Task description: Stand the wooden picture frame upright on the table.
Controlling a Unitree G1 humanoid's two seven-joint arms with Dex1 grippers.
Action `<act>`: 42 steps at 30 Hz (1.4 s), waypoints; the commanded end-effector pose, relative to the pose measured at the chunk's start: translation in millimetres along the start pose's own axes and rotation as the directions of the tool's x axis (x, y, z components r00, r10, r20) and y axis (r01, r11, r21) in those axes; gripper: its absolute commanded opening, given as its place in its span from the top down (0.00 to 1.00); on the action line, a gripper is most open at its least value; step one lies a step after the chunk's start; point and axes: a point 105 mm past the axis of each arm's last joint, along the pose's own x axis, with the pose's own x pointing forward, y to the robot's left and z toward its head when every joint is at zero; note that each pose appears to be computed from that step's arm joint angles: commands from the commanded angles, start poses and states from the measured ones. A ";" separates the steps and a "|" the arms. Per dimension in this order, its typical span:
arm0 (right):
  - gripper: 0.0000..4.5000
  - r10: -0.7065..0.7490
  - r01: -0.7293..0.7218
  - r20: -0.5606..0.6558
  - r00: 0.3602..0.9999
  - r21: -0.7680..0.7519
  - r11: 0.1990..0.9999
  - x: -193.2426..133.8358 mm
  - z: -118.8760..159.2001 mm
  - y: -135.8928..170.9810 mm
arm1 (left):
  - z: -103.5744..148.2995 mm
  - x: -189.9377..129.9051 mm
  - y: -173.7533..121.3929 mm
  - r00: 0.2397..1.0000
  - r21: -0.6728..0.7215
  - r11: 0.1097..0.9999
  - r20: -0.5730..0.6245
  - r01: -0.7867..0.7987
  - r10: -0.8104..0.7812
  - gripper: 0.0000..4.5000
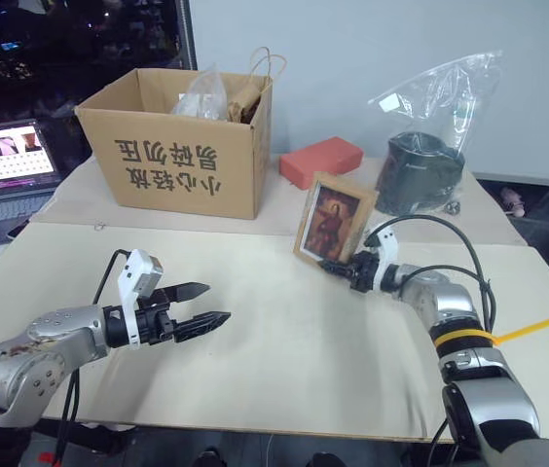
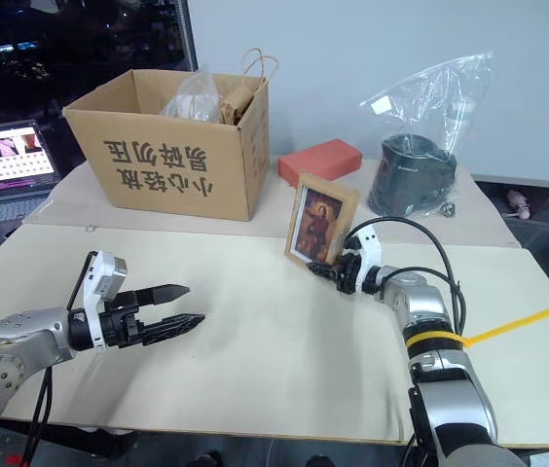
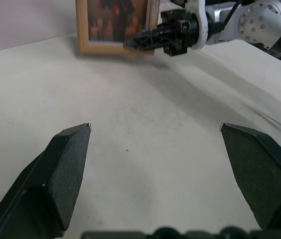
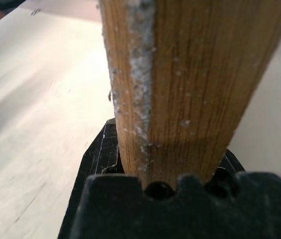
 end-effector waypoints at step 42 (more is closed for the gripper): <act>0.00 0.136 -0.138 -0.078 0.988 -0.027 0.990 -124.2 -21.6 32.7 | -5.4 15.3 11.6 0.999 0.078 0.996 -0.019 0.031 -0.030 0.00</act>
